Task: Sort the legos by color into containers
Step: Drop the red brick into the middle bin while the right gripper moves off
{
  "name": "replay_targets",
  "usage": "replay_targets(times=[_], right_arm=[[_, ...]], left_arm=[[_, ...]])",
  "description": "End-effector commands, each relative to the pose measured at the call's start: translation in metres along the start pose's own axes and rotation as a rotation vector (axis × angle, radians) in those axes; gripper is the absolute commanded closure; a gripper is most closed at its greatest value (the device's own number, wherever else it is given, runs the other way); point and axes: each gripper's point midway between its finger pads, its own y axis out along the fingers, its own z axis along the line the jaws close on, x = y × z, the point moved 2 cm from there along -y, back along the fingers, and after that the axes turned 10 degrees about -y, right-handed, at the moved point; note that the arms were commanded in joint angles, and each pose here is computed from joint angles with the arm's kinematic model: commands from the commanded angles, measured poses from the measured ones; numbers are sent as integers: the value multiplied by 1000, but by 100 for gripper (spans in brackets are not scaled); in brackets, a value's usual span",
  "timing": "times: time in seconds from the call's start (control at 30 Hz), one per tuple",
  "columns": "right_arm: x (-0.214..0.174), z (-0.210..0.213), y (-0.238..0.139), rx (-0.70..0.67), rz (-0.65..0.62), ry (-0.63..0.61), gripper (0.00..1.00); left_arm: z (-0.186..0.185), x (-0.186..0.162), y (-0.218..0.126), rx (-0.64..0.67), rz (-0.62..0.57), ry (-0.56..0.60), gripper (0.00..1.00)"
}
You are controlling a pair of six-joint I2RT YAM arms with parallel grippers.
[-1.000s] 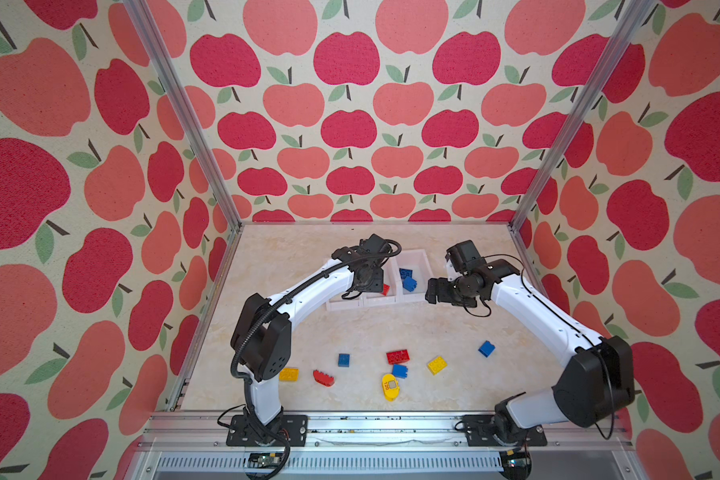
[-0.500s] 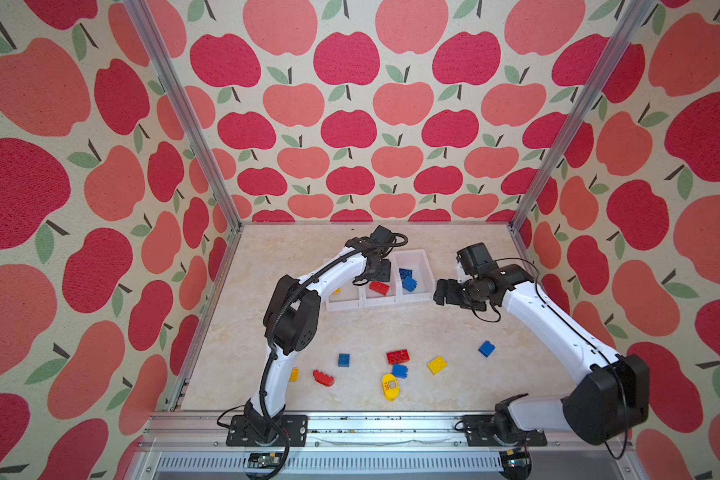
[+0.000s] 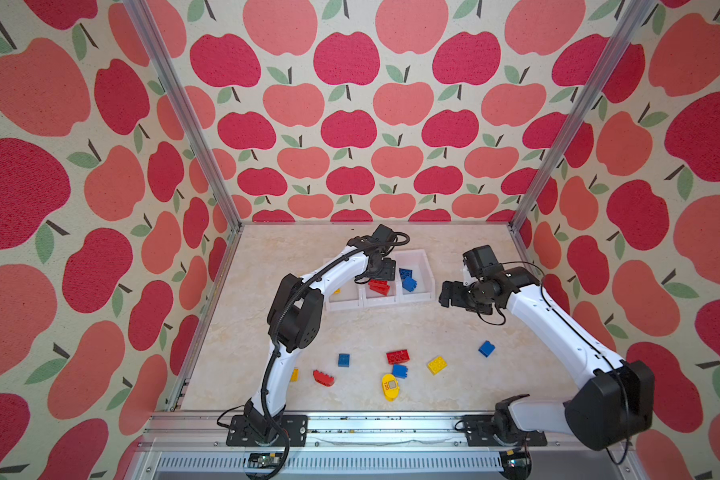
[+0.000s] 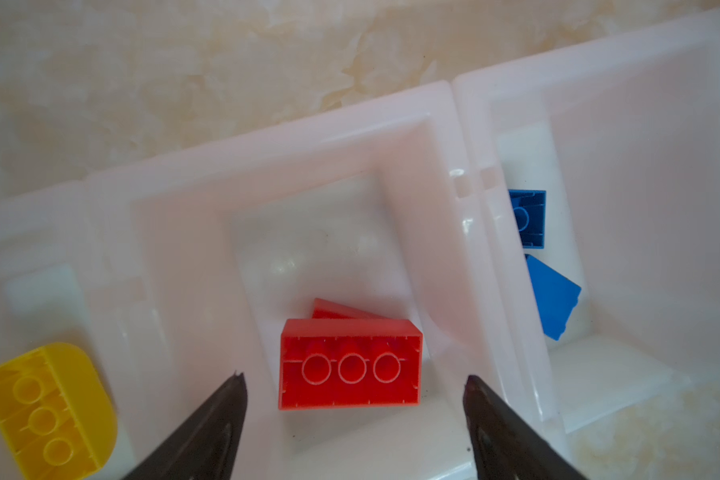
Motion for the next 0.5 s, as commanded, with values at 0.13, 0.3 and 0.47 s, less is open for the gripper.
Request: replay_targets(times=[0.13, 0.3, 0.47], right_arm=[[-21, -24, 2, -50, 59, 95, 6], [-40, -44, 9, -85, 118, 195, 6], [-69, -67, 17, -125, 202, 348, 5]], left_arm=[[3, 10, -16, 5, -33, 6, 12], [5, 9, -30, 2, -56, -4, 10], [12, 5, -50, -2, -90, -33, 7]])
